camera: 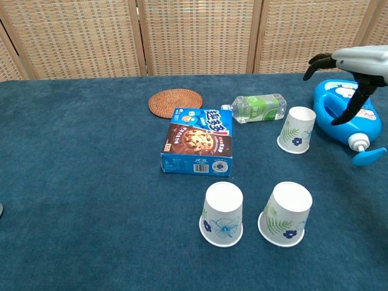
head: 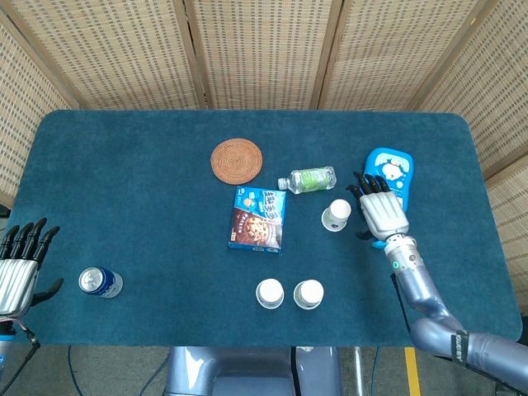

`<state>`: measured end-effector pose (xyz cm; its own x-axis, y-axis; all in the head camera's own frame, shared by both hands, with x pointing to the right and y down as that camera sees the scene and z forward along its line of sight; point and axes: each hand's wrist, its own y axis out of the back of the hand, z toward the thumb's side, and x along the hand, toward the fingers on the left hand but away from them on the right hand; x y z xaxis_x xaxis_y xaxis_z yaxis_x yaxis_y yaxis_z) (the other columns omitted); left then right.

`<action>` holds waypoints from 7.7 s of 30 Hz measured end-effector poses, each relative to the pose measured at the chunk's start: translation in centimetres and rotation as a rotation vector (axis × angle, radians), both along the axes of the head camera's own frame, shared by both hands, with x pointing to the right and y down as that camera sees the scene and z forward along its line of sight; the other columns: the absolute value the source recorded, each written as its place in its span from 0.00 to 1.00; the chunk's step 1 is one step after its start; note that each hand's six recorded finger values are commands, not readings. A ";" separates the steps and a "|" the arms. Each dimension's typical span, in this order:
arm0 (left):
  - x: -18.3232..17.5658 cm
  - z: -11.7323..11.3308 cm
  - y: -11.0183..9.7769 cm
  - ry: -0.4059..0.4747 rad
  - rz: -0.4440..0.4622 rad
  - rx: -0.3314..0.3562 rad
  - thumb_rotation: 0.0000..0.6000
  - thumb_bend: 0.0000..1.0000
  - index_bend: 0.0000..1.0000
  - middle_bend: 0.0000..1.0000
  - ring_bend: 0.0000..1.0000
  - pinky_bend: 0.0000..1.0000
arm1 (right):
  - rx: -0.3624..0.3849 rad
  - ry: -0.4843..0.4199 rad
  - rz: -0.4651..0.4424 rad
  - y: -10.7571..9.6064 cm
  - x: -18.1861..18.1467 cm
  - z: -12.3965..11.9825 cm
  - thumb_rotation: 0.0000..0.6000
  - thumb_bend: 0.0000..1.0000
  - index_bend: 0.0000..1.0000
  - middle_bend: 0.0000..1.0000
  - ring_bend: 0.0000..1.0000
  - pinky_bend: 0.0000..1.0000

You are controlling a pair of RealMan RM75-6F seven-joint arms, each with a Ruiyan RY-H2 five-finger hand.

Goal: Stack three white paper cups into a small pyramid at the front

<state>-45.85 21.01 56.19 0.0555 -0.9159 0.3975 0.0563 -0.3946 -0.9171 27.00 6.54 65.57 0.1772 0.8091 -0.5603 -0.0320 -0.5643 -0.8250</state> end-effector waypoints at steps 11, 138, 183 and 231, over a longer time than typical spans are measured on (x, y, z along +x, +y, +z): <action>-0.3 0.1 -0.2 0.007 -0.004 -0.006 1.00 0.24 0.08 0.00 0.00 0.00 | -0.044 0.038 -0.018 -1.2 -2.4 2.3 1.00 0.13 0.25 0.00 0.00 0.12; -0.4 -1.3 -0.2 0.065 0.001 0.018 1.00 0.24 0.10 0.00 0.00 0.00 | -0.026 -0.019 -0.549 10.4 -13.1 -8.3 1.00 0.14 0.62 0.08 0.00 0.18; -0.8 -1.5 -0.3 0.072 -0.010 0.018 1.00 0.24 0.10 0.00 0.00 0.00 | -0.046 0.053 -0.591 11.5 -15.1 -8.6 1.00 0.14 0.42 0.00 0.00 0.12; -0.6 -1.1 -0.1 0.075 -0.018 0.031 1.00 0.24 0.03 0.00 0.00 0.00 | 0.078 0.179 -0.056 7.7 3.7 -7.6 1.00 0.14 0.04 0.00 0.00 0.05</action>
